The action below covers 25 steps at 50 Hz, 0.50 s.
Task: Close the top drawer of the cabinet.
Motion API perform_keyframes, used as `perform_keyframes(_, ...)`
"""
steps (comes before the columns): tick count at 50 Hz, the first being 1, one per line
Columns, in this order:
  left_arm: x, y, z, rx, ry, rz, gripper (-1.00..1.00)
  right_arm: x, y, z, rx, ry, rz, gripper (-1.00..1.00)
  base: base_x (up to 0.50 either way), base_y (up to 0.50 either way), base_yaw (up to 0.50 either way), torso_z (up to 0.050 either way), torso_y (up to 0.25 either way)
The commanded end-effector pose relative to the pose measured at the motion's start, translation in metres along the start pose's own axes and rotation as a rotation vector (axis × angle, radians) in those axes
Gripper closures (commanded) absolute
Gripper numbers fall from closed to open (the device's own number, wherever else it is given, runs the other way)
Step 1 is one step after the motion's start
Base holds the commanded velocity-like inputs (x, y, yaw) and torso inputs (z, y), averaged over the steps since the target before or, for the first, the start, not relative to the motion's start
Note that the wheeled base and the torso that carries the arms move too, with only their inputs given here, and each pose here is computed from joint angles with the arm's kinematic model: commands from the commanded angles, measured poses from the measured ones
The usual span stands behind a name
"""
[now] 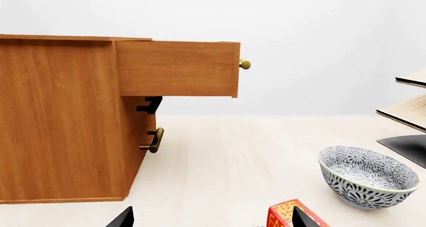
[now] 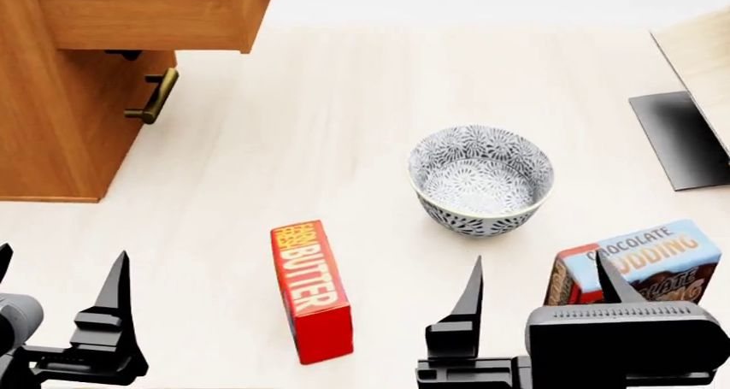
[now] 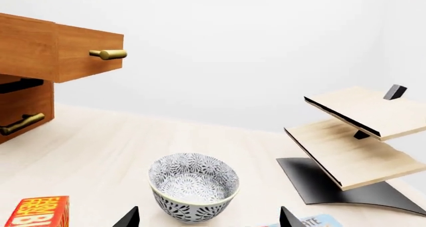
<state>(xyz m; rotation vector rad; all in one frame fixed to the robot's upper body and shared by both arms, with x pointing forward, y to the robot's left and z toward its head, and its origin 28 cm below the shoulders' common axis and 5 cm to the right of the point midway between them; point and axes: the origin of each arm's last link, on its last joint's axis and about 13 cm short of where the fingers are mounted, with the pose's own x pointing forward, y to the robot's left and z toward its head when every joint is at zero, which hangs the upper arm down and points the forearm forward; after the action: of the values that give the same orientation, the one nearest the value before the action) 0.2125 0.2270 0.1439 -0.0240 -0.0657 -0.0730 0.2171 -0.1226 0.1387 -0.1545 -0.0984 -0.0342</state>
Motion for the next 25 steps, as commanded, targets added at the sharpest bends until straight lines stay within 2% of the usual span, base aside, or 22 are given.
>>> perform_keyframes(1,-0.0001,0.0012,-0.0013,0.004,0.0,0.006,-1.0,-0.0001,0.0007,-0.0015,-0.021,-0.03,0.01,-1.0,0.18,0.5,0.0,0.0,0.0)
perform_keyframes(25,0.0001,0.001,-0.0013,0.003,-0.002,0.006,-1.0,0.0013,-0.0002,-0.0029,-0.031,-0.03,-0.003,-1.0,0.14,0.5,0.0,0.0,0.0)
